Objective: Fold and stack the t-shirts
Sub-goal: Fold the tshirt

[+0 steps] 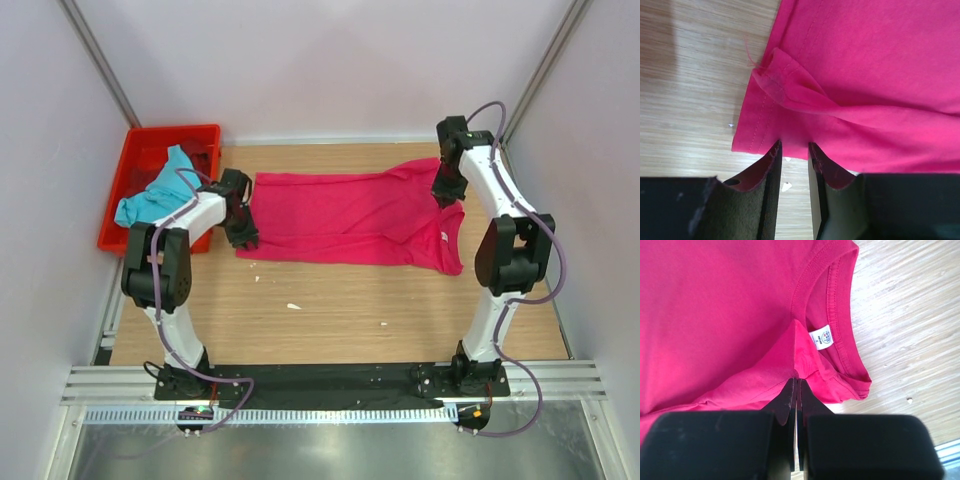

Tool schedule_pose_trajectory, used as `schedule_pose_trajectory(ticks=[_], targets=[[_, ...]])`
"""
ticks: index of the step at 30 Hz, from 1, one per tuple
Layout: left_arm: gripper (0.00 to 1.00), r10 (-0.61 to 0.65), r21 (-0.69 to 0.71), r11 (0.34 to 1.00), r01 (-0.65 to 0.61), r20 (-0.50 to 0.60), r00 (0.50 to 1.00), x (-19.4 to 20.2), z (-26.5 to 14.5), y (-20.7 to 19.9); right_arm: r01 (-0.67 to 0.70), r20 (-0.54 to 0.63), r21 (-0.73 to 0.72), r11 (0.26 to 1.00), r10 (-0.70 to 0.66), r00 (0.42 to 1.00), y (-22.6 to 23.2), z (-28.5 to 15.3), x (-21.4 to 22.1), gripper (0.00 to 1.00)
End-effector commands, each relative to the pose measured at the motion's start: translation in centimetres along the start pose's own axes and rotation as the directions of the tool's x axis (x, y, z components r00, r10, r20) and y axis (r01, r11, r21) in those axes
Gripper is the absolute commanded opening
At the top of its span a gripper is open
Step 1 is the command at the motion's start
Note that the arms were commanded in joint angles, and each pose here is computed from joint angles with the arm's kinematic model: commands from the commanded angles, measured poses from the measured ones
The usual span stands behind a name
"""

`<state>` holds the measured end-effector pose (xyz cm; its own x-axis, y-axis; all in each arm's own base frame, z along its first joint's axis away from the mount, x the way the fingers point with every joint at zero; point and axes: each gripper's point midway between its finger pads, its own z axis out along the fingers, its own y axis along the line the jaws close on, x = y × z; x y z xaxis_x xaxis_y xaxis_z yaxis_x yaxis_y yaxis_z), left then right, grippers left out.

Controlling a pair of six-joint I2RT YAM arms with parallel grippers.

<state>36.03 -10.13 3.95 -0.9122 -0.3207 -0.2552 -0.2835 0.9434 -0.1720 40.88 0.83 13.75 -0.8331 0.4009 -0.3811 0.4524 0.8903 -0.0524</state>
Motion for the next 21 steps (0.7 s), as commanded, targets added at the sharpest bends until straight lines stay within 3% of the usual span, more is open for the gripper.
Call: schedule_pose_trajectory(ticks=[1, 7, 16, 19, 21], targets=[[0.28, 0.029, -0.027, 0.999, -0.030, -0.021, 0.999, 0.8, 1.3, 0.8, -0.031, 0.119, -0.098, 0.995, 0.042, 0.992, 0.9, -3.3, -2.7, 0.01], [0.28, 0.029, -0.064, 0.997, -0.031, -0.031, 0.999, 1.6, 2.1, 2.0, -0.009, 0.115, -0.172, 0.985, 0.029, 0.993, 4.0, -3.3, -3.6, 0.01], [0.28, 0.034, -0.044, 0.998, -0.035, -0.012, 0.999, 1.0, 1.2, 1.4, -0.009, 0.101, -0.146, 0.989, 0.024, 0.995, 4.9, -1.1, -4.4, 0.01], [0.29, 0.035, -0.029, 0.999, -0.035, -0.001, 0.999, 0.6, 0.2, 0.9, -0.004, 0.093, -0.135, 0.991, 0.017, 0.996, 5.0, 0.3, -4.6, 0.09], [0.32, 0.036, -0.019, 0.999, -0.036, 0.020, 0.999, -0.1, -0.7, 0.4, -0.010, 0.073, -0.112, 0.994, 0.018, 0.997, 4.6, 1.2, -4.6, 0.31]])
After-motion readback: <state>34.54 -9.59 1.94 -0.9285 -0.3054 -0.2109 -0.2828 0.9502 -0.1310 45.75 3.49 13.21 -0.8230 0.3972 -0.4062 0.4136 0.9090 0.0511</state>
